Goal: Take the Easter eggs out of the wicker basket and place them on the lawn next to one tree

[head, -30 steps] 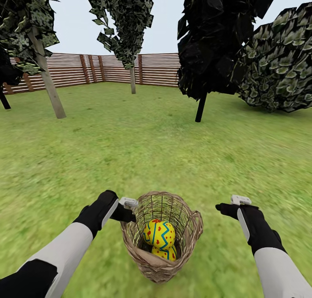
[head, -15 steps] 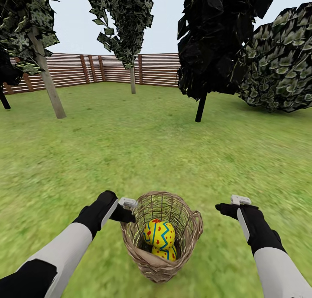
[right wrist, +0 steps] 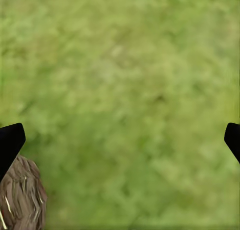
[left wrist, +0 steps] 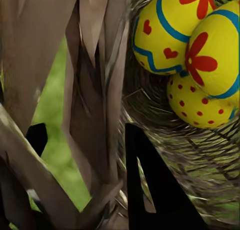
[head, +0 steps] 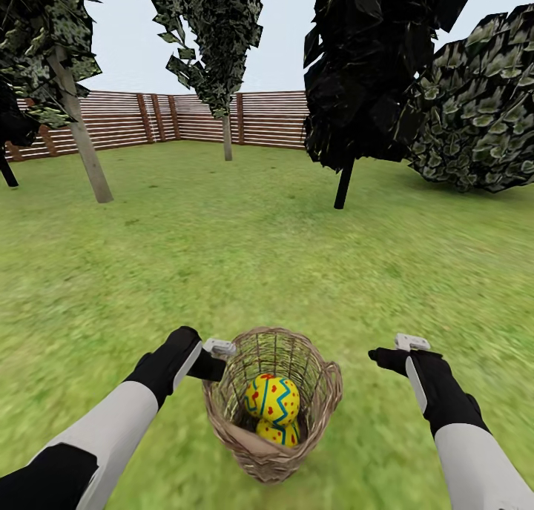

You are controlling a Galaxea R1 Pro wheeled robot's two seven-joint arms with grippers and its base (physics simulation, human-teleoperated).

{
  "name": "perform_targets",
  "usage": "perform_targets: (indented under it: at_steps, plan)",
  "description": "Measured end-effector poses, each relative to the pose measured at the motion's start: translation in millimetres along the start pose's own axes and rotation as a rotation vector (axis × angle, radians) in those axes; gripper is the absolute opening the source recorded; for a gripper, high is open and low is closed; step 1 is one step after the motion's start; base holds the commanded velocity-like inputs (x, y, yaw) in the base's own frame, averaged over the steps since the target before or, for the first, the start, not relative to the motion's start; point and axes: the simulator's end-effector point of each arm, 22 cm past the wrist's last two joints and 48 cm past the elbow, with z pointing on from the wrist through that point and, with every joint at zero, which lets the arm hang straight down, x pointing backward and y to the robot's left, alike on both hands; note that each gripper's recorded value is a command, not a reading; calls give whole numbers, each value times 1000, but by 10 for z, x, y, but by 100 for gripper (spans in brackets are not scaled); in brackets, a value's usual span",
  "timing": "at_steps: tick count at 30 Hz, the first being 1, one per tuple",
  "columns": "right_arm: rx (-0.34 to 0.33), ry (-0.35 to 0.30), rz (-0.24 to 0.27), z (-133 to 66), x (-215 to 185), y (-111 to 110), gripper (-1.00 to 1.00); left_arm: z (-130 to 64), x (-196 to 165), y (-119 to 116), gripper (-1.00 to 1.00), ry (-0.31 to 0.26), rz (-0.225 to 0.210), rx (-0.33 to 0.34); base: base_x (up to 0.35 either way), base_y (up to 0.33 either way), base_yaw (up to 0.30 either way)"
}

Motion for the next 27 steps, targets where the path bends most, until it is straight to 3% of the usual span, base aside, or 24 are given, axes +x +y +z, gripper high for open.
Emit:
perform_targets:
  at_steps: [7,14,27]
  plan:
    - [0,0,1,0,1,-2,100,0,4,7,-100,3,9,-8,0,0,0]
    - [-8,-20,2,-107,-95,36,100,-152,-70,10,-100,-24,17,-20,0,0,0]
    - [-13,-32,-4,-264,-140,77,100,-446,-206,25,-100,-76,38,-50,0,0,287]
